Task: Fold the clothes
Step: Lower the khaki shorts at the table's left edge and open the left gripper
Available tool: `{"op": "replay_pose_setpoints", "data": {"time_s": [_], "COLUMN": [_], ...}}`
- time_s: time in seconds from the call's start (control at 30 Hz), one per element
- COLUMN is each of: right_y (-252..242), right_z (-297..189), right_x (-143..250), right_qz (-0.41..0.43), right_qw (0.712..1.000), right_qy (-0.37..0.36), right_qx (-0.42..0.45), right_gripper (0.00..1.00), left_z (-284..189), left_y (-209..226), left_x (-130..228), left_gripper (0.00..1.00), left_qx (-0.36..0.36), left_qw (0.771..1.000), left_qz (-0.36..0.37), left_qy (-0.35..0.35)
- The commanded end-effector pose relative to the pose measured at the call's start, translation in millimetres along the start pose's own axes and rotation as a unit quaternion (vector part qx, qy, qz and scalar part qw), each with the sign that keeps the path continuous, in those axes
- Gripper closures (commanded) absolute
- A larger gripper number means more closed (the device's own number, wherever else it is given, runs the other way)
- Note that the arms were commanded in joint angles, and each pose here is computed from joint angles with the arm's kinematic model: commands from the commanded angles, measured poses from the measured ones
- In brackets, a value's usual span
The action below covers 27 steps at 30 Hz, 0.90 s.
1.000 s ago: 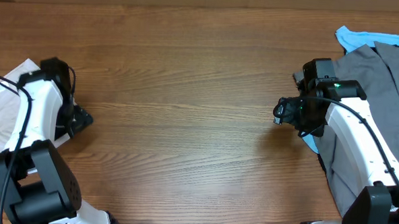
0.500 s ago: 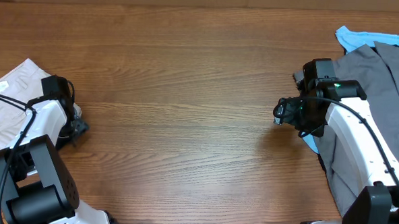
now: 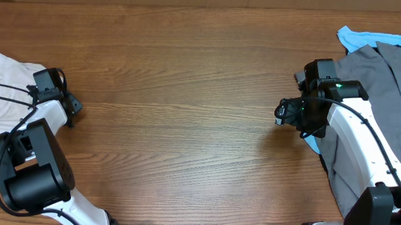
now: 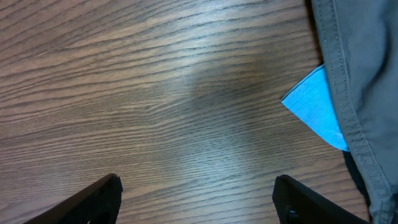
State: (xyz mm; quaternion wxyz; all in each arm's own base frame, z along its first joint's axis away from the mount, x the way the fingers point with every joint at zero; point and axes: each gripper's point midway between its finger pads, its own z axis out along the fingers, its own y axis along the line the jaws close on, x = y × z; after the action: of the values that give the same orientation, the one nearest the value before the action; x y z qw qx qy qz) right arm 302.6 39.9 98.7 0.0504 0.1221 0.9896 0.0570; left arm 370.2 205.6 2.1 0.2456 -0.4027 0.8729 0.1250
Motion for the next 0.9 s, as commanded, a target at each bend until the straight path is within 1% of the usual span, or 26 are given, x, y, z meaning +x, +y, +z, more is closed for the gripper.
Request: {"op": "replay_pose_setpoints", "data": {"time_s": [0.0, 0.2, 0.27, 0.3, 0.4, 0.43, 0.47, 0.5, 0.53, 0.57, 0.63, 0.73, 0.87], "right_y": [3, 5, 7, 7, 7, 8, 8, 8, 8, 8, 8, 8, 7], "right_z": [-11, -11, -11, -11, -11, -11, -11, -11, -11, -11, -11, -11, -11], "right_x": [-7, -8, -8, -8, -9, -9, -10, -10, -10, -10, -10, -10, -9], "right_qz": [0.0, 0.001, 0.001, 0.001, 0.001, 0.001, 0.001, 0.001, 0.0, 0.0, 0.0, -0.002, -0.001], "right_qw": [1.0, 1.0, 1.0, 1.0, 1.0, 1.0, 1.0, 0.999, 0.999, 0.999, 0.999, 0.999, 1.0], "right_qy": [-0.019, -0.021, -0.021, -0.021, -0.022, -0.023, -0.024, -0.025, -0.025, -0.025, -0.025, -0.024, -0.022], "right_qx": [-0.007, -0.013, -0.019, -0.019, -0.019, -0.02, -0.02, -0.021, -0.021, -0.021, -0.021, -0.02, -0.019], "right_gripper": [0.18, 0.18, 0.18, 0.18, 0.18, 0.17, 0.15, 0.14, 0.11, 0.05, 0.02, 0.0, 0.0], "left_z": [14, -8, -16, -21, -35, -37, -40, -42, -44, -46, -53, -70, -88], "left_y": [-31, -68, -76, -80, -90, -91, -92, -92, -92, -92, -91, -70, -15], "left_x": [0, -61, -76, -83, -92, -92, -90, -89, -87, -85, -83, -91, -98], "left_gripper": [0.48, 0.46, 0.46, 0.44, 0.32, 0.27, 0.17, 0.04, 0.0, 0.0, 0.0, 0.0, 0.0], "left_qx": [0.075, 0.149, 0.163, 0.17, 0.192, 0.194, 0.193, 0.192, 0.192, 0.19, 0.186, 0.135, 0.013], "left_qw": [0.997, 0.987, 0.984, 0.983, 0.98, 0.979, 0.98, 0.98, 0.98, 0.981, 0.981, 0.99, 1.0], "left_qz": [0.025, 0.015, 0.014, 0.014, 0.031, 0.035, 0.04, 0.044, 0.045, 0.048, 0.057, 0.043, 0.005], "left_qy": [0.008, -0.053, -0.064, -0.066, -0.051, -0.044, -0.034, -0.025, -0.018, -0.011, -0.001, -0.009, -0.024]}}
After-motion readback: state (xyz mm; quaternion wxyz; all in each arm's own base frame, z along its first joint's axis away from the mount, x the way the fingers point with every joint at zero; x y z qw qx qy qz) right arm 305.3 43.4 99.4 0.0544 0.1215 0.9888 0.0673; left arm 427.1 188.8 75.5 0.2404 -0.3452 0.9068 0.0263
